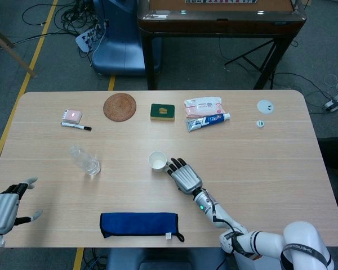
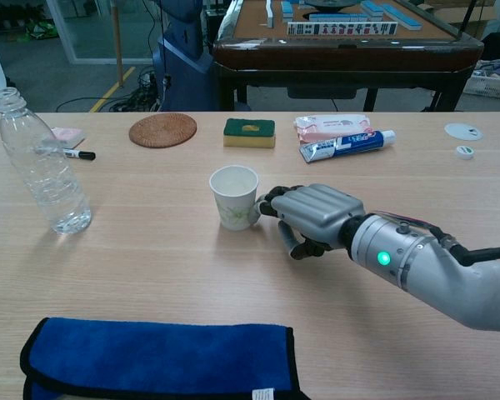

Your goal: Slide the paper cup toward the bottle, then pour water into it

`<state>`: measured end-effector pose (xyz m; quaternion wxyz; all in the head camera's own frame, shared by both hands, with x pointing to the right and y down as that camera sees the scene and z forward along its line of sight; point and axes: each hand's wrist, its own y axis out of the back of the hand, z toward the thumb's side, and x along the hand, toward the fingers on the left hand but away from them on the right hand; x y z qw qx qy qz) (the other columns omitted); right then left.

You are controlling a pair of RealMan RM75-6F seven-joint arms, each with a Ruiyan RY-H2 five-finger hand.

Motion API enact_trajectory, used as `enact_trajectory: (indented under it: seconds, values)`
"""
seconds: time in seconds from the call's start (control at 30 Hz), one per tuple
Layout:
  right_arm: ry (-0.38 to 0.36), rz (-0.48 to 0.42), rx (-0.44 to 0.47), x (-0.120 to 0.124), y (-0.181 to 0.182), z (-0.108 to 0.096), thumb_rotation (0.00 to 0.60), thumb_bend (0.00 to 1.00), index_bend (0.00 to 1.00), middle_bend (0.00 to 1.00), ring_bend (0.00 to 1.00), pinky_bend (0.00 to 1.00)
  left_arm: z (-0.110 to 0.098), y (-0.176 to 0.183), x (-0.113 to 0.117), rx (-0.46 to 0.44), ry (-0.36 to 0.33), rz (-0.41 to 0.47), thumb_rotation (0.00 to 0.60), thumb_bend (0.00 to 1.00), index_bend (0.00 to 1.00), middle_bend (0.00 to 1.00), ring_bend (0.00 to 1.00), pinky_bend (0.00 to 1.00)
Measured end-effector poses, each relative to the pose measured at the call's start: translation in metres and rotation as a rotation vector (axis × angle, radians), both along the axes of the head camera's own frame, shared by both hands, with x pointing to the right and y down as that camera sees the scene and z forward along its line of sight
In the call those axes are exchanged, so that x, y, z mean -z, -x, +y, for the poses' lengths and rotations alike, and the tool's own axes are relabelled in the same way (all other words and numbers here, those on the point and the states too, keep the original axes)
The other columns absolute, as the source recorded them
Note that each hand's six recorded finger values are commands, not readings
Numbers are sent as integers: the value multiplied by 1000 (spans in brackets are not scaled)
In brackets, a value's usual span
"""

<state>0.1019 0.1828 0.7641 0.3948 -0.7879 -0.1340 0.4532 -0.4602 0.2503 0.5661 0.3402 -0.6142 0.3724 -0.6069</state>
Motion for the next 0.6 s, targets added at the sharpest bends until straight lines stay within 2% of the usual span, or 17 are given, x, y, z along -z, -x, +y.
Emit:
enact_trajectory:
  seconds: [0.6]
  values:
    - [0,-17,36,-4,22,0,600,1000,227,104,25,118,1,0,-1,1,5,-1,600,0,224,358,343,567]
